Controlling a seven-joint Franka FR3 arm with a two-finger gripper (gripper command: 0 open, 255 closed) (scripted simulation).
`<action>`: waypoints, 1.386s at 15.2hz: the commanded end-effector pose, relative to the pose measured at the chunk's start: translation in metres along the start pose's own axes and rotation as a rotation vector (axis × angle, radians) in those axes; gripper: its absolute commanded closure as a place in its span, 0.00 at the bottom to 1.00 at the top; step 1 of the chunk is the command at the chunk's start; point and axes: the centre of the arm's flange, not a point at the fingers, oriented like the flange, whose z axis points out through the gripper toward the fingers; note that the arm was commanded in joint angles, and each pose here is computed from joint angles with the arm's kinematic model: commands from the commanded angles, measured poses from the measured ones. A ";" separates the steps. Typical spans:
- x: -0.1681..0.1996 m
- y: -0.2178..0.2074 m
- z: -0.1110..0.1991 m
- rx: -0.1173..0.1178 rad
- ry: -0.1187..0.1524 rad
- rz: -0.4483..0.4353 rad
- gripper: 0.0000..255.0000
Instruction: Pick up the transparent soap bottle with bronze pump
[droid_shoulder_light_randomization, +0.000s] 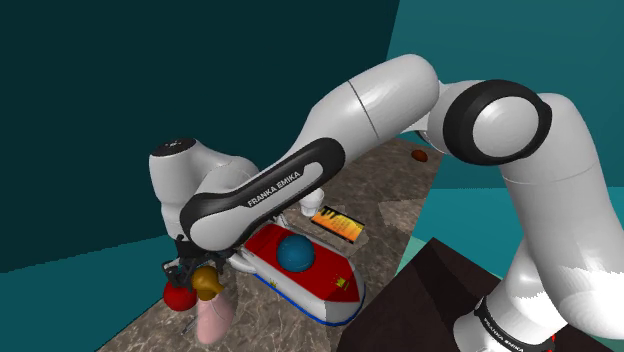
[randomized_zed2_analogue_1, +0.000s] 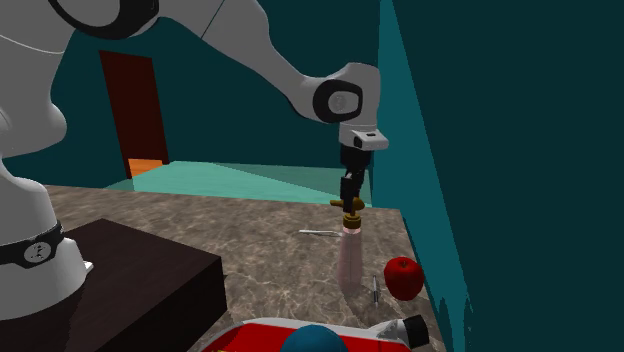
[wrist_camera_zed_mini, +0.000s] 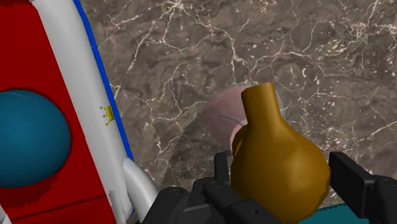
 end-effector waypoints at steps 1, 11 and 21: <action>0.000 0.000 0.001 0.000 -0.001 0.000 1.00; 0.000 0.000 -0.014 -0.001 -0.001 0.000 1.00; -0.002 -0.001 -0.067 -0.001 -0.001 0.000 1.00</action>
